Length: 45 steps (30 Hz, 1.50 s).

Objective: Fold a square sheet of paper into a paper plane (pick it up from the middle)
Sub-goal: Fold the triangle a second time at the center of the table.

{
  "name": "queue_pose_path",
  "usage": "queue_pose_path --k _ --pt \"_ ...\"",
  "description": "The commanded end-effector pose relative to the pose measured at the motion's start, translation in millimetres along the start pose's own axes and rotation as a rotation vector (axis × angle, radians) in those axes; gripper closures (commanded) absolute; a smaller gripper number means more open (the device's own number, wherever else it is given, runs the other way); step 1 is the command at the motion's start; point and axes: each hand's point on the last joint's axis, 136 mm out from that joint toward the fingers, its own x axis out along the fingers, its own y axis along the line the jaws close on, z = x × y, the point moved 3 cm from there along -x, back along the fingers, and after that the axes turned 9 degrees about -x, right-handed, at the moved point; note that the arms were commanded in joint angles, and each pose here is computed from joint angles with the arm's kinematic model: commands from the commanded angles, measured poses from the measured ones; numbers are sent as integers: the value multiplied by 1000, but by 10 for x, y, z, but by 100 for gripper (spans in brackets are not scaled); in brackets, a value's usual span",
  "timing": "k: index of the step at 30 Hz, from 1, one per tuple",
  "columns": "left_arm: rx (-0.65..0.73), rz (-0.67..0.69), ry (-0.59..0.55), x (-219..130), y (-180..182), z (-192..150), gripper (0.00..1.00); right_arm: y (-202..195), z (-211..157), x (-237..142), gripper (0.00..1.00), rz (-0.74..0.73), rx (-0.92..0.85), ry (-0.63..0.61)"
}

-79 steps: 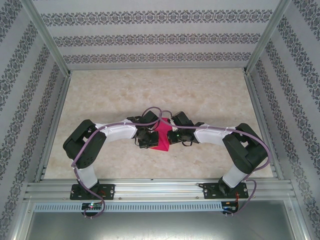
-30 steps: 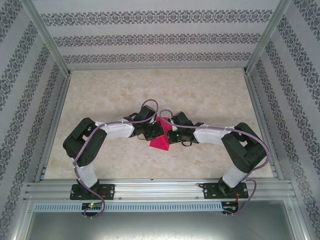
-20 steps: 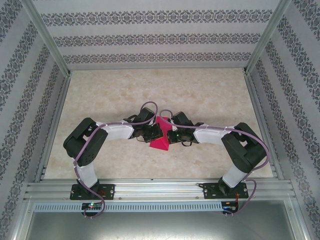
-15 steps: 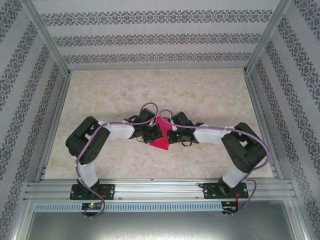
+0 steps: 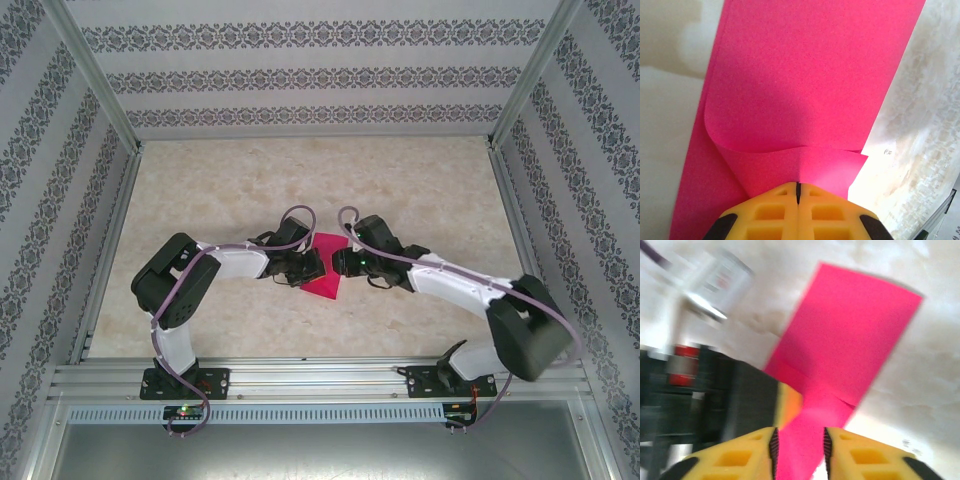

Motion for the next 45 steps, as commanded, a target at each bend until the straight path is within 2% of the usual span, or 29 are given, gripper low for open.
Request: queue_pose_path --k 1,3,7,20,25,36,45 --pt "-30 142 19 84 410 -52 98 201 -162 43 79 175 115 29" --pt "-28 143 22 78 402 -56 98 229 -247 115 91 199 177 60" --pt "-25 141 18 68 390 -49 98 210 -398 278 100 201 237 109" --pt "-23 141 24 67 379 -53 98 252 -485 556 100 217 282 172" --pt "-22 143 25 62 382 -60 98 127 -633 618 100 151 287 219" --pt "-22 156 24 60 412 -62 98 -74 -961 681 100 118 343 303" --pt "-19 157 25 59 411 -61 98 190 -604 398 96 241 326 198"
